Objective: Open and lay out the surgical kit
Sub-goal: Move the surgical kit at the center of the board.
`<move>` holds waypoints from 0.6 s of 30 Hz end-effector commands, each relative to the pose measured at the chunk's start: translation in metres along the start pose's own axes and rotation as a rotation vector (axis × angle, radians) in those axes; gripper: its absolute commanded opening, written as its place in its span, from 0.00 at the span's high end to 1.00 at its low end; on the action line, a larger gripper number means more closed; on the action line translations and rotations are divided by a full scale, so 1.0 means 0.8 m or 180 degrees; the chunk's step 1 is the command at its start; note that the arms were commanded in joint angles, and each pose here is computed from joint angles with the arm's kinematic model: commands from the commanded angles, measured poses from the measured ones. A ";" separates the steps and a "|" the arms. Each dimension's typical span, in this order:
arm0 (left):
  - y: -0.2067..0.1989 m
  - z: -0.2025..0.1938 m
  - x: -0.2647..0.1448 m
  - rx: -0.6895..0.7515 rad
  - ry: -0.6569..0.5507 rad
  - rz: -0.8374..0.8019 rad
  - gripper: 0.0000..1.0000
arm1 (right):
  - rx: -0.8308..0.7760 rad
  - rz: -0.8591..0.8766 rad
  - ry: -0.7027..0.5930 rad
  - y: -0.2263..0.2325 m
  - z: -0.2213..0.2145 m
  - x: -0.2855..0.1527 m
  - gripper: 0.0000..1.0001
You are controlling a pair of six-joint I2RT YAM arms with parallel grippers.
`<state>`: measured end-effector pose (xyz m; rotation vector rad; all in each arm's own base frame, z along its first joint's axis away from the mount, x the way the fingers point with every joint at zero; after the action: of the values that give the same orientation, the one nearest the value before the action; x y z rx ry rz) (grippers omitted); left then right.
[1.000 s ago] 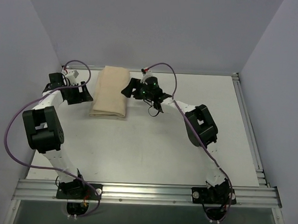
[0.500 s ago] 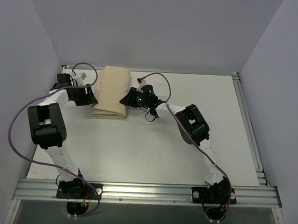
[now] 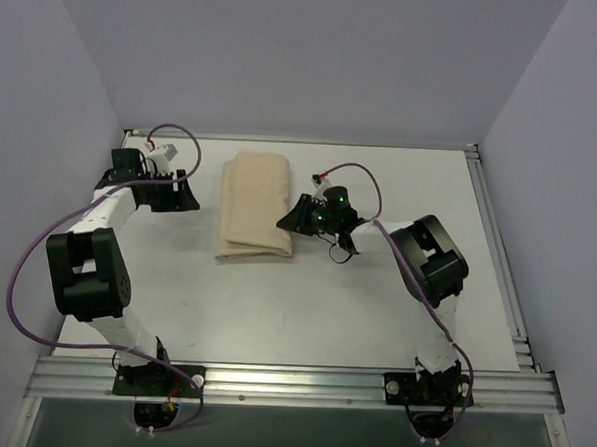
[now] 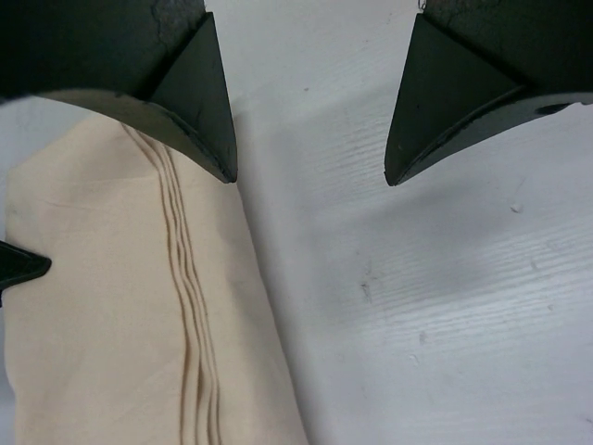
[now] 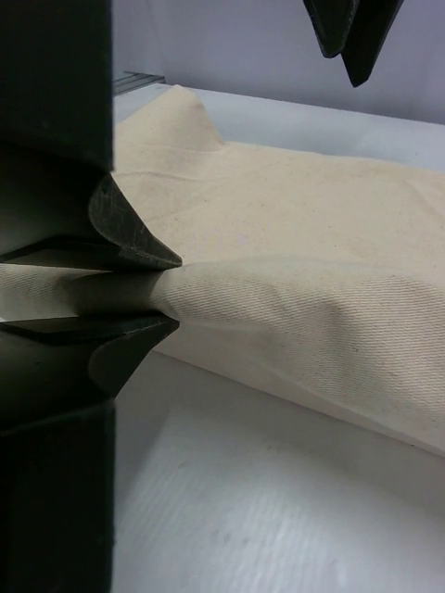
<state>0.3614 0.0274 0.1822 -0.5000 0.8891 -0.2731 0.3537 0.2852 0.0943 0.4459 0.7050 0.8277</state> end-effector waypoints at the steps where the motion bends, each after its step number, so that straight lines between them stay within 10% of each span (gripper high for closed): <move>1: -0.018 -0.025 0.014 0.0153 0.0144 -0.0107 0.26 | -0.0108 -0.0080 0.0021 0.003 -0.007 -0.045 0.95; 11: -0.068 -0.053 0.056 0.0346 0.0550 -0.0320 0.27 | -0.0042 -0.0537 -0.0033 -0.011 -0.041 -0.120 0.91; 18: -0.072 -0.048 0.046 0.0470 0.0464 -0.0217 0.27 | -0.0568 -0.1086 0.0112 0.006 0.002 -0.152 0.40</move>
<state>0.3453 -0.0530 0.1477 -0.4224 1.0570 -0.4455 0.2903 0.2024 0.1021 0.2902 0.7881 0.6387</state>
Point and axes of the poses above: each gripper's point midway between its finger pads, its own x axis out along the fingers, its own y axis along the line the jaws close on, z = x × y, the point moved 10 cm from there along -x, back along the fingers, and after that the axes turned 13 degrees about -x, right-handed, at the moved point
